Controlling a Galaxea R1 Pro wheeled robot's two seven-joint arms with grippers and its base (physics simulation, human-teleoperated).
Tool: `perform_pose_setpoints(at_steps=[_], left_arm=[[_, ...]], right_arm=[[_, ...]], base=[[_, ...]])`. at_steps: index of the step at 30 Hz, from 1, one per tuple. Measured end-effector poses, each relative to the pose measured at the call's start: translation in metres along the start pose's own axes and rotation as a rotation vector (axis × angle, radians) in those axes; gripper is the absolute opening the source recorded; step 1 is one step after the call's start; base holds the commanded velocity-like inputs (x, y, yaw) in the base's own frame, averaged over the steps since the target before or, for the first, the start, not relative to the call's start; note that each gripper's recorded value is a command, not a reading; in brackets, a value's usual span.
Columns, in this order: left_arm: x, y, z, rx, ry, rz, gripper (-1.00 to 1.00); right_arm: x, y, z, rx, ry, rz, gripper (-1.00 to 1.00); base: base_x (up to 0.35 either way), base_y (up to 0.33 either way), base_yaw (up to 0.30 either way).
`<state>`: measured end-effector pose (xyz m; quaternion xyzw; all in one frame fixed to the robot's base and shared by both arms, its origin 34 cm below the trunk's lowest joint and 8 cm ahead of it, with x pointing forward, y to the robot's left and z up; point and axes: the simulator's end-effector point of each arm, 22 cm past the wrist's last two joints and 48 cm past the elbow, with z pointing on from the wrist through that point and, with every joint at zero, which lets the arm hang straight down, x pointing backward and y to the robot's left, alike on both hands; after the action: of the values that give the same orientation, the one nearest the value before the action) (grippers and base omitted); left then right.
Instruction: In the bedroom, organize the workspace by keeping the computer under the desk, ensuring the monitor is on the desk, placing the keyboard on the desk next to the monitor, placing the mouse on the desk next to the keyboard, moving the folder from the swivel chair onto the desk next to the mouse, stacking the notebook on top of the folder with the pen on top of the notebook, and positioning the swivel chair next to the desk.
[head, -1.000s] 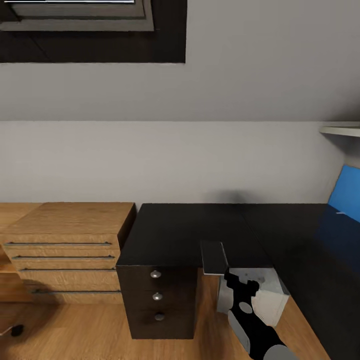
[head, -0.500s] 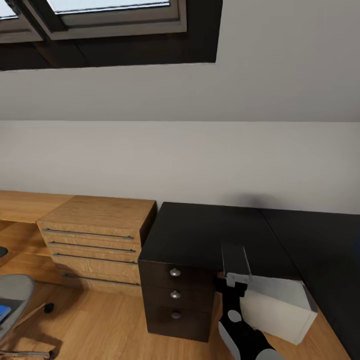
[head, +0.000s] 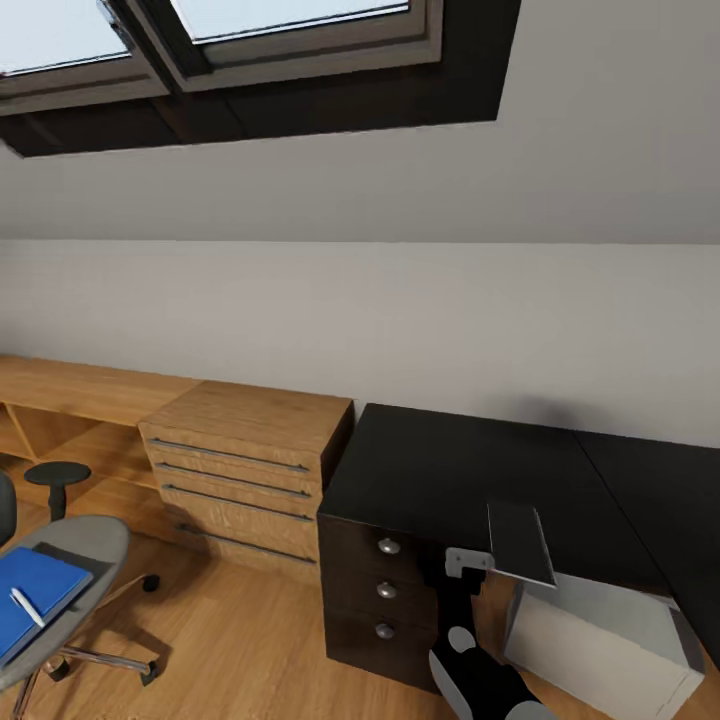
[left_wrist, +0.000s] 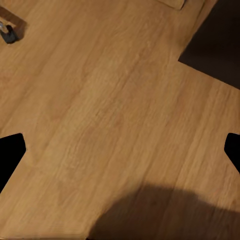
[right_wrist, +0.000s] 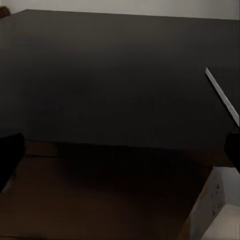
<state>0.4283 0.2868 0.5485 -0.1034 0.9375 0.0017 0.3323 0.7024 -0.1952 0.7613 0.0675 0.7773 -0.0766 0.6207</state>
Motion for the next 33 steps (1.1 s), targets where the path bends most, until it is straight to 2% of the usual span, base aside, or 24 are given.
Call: perform_pose_setpoints(at_steps=[15, 33], left_arm=[[0.001, 0.0, 0.0, 0.0, 0.002, -0.001, 1.0], [0.002, 0.0, 0.0, 0.0, 0.005, -0.001, 1.0]], right_arm=[[0.014, 0.008, -0.006, -0.025, 0.025, -0.032, 1.0], [0.016, 0.01, -0.007, -0.031, 0.027, -0.039, 1.0]], base=[[0.0, 0.0, 0.282], [0.0, 0.0, 0.282]])
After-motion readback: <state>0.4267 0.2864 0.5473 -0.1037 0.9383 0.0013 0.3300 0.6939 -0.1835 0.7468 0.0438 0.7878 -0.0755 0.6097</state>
